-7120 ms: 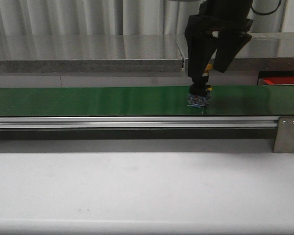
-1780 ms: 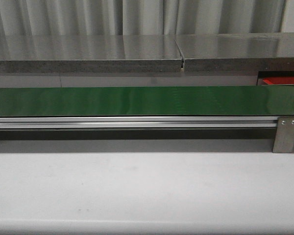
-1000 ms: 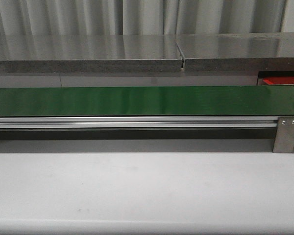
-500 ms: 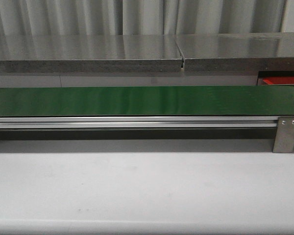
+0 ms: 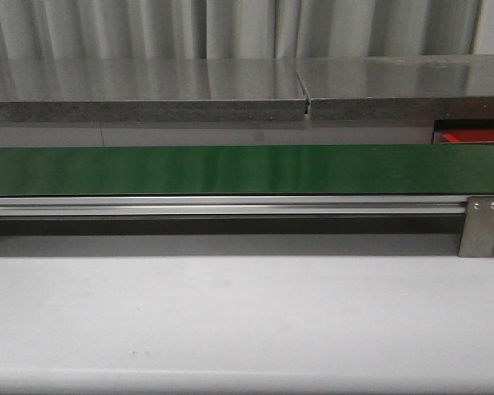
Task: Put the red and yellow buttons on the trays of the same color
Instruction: 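Lower the left gripper and grasp another red push button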
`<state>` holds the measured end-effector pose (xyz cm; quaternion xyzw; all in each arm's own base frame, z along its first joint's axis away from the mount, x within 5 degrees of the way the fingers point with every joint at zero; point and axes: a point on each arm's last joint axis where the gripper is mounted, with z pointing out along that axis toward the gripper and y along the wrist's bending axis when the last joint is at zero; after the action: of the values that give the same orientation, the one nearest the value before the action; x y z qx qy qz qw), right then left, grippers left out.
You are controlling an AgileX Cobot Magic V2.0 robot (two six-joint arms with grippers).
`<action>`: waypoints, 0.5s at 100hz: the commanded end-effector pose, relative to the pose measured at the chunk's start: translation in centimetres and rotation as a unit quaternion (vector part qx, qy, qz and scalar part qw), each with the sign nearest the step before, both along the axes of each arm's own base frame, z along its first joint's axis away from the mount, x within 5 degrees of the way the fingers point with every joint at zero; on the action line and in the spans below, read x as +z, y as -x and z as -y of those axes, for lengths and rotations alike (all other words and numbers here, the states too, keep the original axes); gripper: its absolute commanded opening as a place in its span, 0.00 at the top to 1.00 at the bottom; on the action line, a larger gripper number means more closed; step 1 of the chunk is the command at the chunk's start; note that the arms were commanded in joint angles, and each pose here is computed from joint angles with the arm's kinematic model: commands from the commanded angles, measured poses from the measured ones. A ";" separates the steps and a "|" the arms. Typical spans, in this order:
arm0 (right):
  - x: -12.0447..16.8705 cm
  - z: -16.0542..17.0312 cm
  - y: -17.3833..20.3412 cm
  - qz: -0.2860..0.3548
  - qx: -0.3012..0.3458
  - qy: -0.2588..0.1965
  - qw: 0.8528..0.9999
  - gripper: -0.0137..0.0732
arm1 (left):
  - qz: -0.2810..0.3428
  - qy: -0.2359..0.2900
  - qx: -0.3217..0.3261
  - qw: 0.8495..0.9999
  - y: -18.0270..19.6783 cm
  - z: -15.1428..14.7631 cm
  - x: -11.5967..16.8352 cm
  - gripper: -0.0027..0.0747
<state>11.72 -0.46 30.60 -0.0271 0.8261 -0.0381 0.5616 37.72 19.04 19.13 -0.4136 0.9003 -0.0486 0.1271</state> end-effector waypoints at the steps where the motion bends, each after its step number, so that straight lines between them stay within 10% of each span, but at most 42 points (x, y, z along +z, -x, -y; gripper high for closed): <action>1: 1.4 0.0 -0.2 0.047 0.000 0.007 0.999 0.95 | 0.051 -0.019 0.011 0.998 -0.2 -0.2 3.1 0.69; 50: 1.4 0.0 -0.2 0.047 0.000 0.007 0.999 0.95 | 0.106 -0.067 -0.079 0.989 2.1 3.0 11.1 0.74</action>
<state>11.72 -0.46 30.60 -0.0271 0.8261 -0.0381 0.5616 36.16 17.45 25.86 -0.3536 0.9155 -0.0405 0.1877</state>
